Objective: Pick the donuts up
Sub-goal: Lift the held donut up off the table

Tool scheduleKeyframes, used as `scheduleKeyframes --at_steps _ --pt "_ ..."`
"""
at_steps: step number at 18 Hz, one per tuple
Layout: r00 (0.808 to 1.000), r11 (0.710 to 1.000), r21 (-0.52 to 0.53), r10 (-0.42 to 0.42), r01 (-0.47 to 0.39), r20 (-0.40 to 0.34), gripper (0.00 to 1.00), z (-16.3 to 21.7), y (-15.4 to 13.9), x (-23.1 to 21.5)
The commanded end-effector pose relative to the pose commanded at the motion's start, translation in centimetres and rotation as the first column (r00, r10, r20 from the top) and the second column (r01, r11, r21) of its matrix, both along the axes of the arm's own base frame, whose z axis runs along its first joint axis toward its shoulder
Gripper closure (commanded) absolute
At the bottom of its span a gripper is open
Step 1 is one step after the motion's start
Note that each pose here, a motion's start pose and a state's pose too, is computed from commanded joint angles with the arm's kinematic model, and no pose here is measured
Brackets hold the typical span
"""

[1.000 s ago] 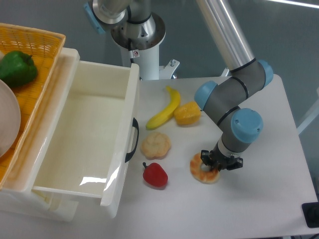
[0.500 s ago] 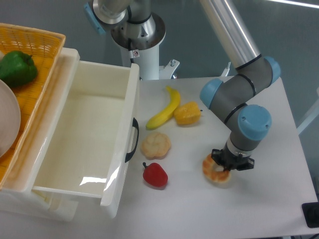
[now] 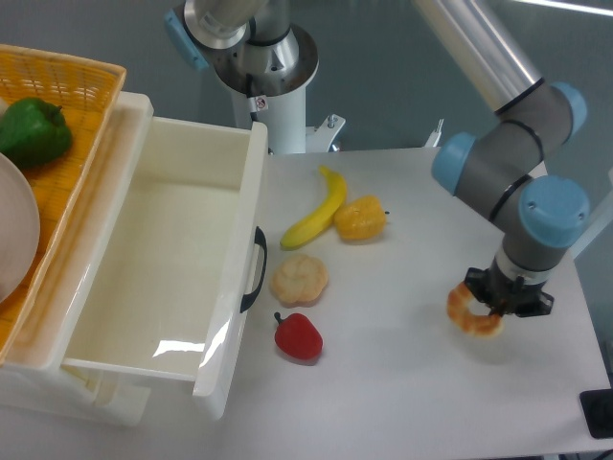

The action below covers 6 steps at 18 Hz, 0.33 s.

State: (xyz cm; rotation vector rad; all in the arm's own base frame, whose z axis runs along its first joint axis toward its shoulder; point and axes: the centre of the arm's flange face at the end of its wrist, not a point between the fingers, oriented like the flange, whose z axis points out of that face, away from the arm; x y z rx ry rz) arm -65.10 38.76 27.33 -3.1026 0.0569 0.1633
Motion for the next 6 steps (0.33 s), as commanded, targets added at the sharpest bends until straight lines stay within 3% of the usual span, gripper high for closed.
scheduleKeyframes --at_steps 6 --pt "1.0 1.0 -0.027 0.0 0.0 -0.002 1.0 0.1 -0.51 -0.02"
